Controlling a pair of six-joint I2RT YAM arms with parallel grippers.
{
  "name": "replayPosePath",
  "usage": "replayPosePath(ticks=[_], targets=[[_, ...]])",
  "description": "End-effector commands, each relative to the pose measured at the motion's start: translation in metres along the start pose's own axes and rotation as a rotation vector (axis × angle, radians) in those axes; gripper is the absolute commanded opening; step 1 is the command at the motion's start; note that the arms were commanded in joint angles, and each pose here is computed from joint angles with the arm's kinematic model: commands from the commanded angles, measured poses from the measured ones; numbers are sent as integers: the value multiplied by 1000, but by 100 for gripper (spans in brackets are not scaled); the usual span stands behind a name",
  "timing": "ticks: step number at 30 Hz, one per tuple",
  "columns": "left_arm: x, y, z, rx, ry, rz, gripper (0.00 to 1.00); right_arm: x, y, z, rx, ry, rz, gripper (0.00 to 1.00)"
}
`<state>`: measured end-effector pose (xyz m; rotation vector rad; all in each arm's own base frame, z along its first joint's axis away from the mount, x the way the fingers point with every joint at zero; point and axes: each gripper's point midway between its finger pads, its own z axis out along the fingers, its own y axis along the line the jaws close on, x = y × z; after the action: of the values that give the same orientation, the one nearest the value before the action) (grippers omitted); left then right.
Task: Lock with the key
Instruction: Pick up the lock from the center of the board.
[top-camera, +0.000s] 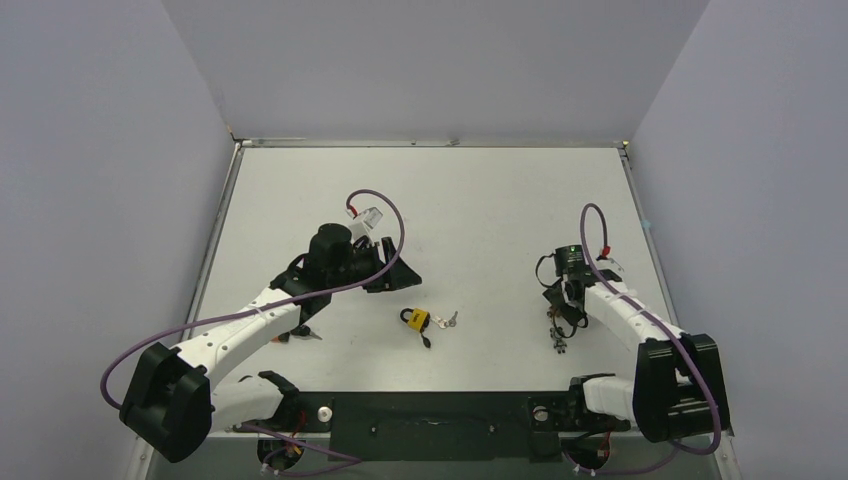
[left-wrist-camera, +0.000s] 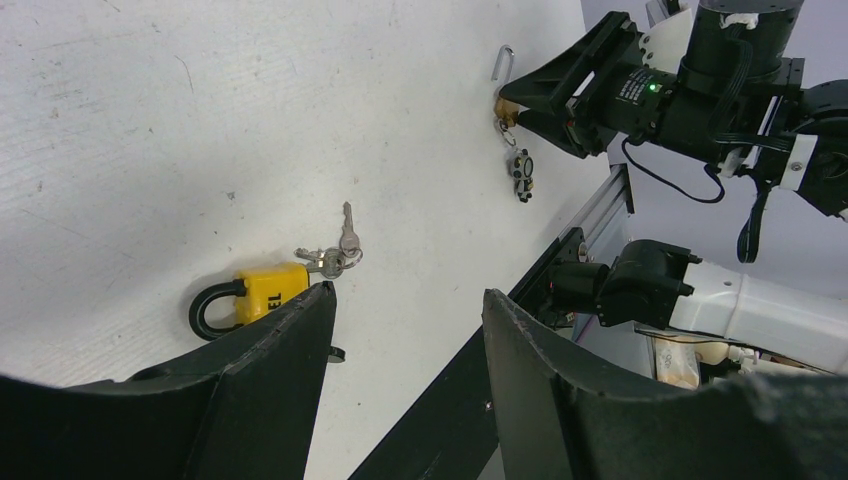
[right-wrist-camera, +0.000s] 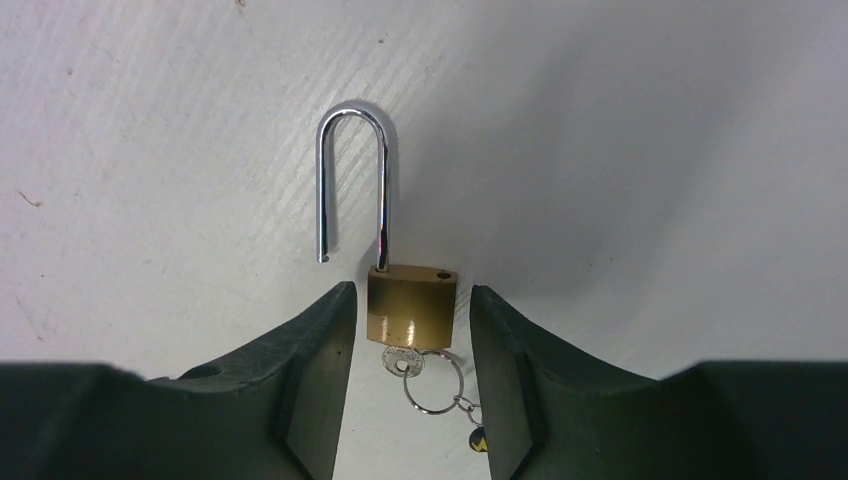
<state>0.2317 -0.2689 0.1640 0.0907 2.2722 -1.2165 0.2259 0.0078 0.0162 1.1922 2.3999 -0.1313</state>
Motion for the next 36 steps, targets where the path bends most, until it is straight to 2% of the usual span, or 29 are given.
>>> replayPosePath(ticks=[1, 7, 13, 16, 17, 23, 27, 36], targets=[[-22, -23, -4, 55, -57, 35, 53, -5, 7, -3, 6, -36, -31, 42], [-23, -24, -4, 55, -59, 34, 53, 6, -2, 5, 45, -15, -50, 39], [-24, -25, -2, 54, -56, 25, 53, 6, -4, 8, 57, -20, -66, 21], [-26, -27, -2, 59, -57, 24, 53, 3, 5, 3, 20, -35, -95, 3], [-26, -27, -2, 59, -56, 25, 53, 1, 12, -2, -7, -45, -123, 0], [-36, -42, 3, 104, -39, 37, 53, -14, 77, -57, -290, -115, -301, 0], [-53, -66, 4, 171, -40, 83, 52, -15, 108, -95, -461, -142, -404, 0], [-101, -127, -8, 313, -52, 298, 52, 12, 157, -210, -971, -105, -636, 0]])
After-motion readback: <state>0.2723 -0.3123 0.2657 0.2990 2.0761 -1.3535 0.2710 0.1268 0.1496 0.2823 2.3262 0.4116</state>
